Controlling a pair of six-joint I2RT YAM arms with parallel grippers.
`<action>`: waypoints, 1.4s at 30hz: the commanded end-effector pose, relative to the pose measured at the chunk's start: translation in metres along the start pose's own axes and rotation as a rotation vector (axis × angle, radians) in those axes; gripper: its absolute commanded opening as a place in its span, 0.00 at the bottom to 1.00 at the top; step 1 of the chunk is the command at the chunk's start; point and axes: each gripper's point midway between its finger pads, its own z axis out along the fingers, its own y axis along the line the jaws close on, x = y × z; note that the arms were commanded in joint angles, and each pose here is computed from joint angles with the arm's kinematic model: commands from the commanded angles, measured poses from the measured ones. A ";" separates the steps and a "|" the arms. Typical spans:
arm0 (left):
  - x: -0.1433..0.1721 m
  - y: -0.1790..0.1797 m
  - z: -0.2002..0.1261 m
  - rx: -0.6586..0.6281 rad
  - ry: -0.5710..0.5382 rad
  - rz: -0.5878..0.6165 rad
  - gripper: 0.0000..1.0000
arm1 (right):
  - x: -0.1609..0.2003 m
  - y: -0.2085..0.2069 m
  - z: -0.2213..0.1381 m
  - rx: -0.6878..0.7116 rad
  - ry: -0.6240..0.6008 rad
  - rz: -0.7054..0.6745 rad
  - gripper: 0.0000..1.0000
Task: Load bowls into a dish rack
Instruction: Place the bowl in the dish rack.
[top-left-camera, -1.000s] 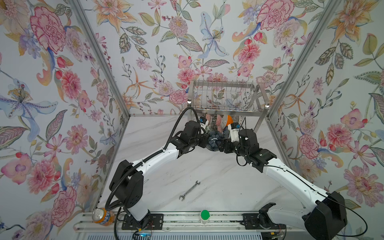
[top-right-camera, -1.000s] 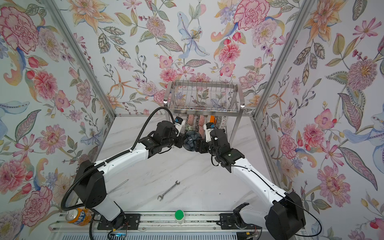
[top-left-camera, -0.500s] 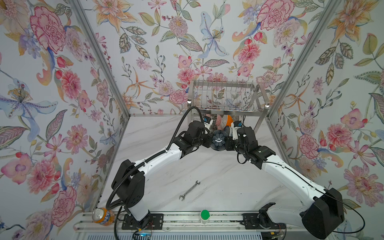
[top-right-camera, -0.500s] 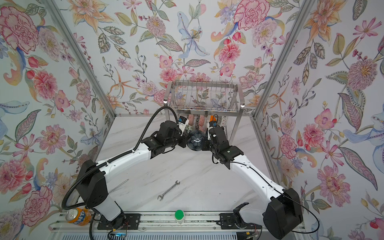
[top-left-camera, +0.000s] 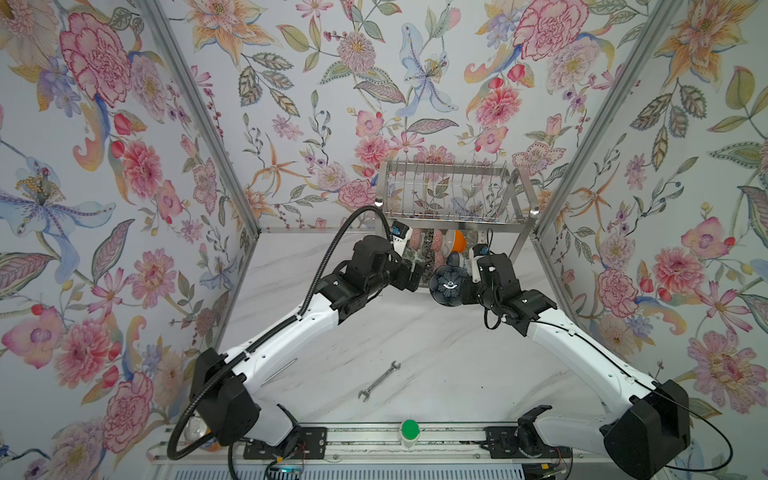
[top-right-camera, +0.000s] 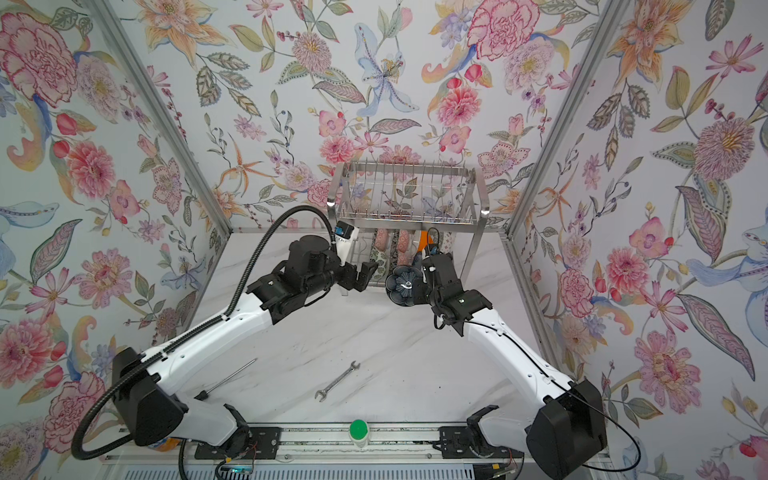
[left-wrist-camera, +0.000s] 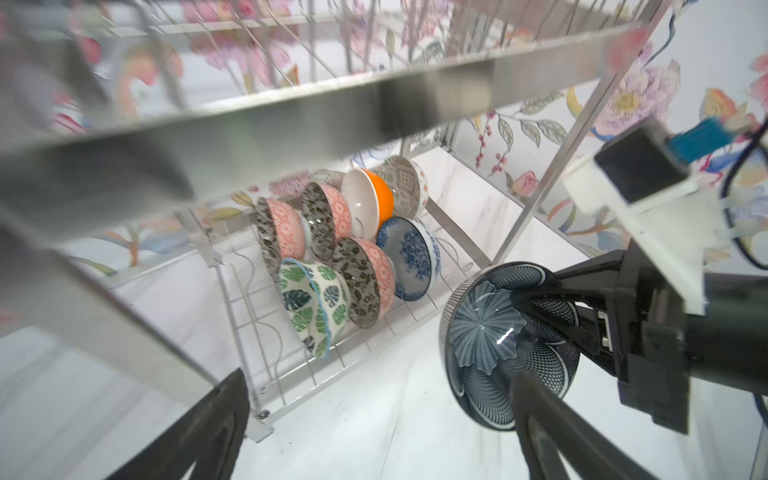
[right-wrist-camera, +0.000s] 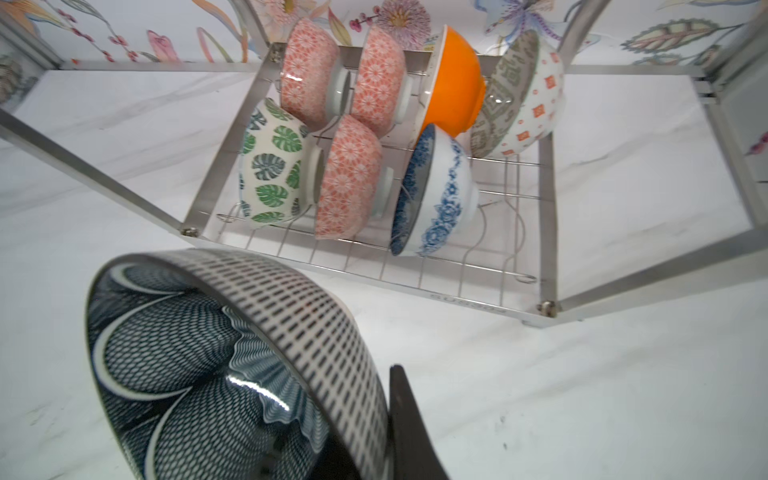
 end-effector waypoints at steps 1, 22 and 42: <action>0.004 0.045 -0.030 -0.157 0.011 0.036 0.99 | -0.024 -0.033 -0.015 0.179 -0.063 -0.040 0.00; 0.042 0.136 -0.080 -0.383 0.060 -0.053 0.99 | -0.060 -0.084 -0.002 0.762 -0.036 -0.308 0.00; 0.046 0.139 -0.078 -0.375 0.065 -0.061 0.99 | -0.066 -0.089 0.020 0.963 -0.008 -0.408 0.00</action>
